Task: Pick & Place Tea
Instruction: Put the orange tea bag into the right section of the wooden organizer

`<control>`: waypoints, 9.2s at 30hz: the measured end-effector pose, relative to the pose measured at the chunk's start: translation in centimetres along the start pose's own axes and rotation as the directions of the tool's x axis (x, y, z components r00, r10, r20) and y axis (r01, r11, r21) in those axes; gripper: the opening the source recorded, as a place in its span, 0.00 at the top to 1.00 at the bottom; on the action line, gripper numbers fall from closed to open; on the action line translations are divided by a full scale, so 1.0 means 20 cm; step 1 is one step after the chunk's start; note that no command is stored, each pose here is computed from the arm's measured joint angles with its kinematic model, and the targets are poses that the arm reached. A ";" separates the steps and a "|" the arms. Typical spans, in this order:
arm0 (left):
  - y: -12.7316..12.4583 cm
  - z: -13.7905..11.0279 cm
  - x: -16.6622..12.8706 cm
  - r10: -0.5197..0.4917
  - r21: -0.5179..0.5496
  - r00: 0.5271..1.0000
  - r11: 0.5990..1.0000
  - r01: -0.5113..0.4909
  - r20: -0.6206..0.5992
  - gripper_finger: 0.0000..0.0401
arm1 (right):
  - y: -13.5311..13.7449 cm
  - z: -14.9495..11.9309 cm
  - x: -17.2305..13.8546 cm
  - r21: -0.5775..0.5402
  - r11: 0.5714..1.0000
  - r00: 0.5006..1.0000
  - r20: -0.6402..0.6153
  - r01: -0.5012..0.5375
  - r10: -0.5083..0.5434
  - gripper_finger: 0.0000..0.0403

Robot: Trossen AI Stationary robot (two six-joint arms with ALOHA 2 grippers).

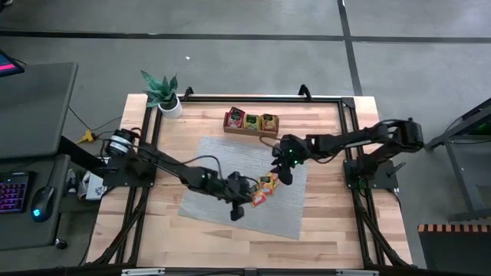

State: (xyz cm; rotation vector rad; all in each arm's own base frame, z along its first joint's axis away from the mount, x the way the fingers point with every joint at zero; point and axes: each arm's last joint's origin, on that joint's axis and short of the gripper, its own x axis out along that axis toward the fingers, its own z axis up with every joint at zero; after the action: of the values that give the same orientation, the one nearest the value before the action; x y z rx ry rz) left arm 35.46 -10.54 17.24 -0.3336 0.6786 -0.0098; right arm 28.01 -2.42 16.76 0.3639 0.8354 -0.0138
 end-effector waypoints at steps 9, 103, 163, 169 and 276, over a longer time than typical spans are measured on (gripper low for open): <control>-0.06 0.05 0.21 0.059 0.042 0.991 0.998 -0.054 -0.124 1.00 | 0.05 -0.02 0.05 -0.062 0.994 0.996 -0.022 -0.085 0.084 0.59; -0.02 -0.07 0.30 0.169 -0.048 0.946 0.981 -0.190 -0.278 1.00 | 0.10 -0.05 0.46 0.073 0.933 0.936 0.033 -0.353 0.352 0.99; 0.89 -0.04 -0.72 -0.172 -0.145 0.935 0.963 0.226 0.311 0.76 | -0.60 0.28 -0.41 0.075 0.987 0.875 0.457 0.143 -0.161 1.00; 0.97 -0.03 -0.77 -0.278 -0.125 0.909 0.936 0.329 0.310 0.76 | -0.71 0.25 -0.27 0.130 0.984 0.911 0.379 0.118 -0.160 1.00; 0.22 0.01 -0.38 -0.031 -0.106 0.984 0.993 0.050 0.175 0.76 | 0.06 0.12 -0.33 0.059 0.993 0.993 -0.068 0.103 -0.099 0.64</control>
State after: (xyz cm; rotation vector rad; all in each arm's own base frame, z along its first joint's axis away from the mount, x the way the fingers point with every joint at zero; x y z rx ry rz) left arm 29.17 -5.54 20.65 -0.4489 0.5005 0.0176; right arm 25.57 -2.84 23.40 0.3820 0.9184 -0.1233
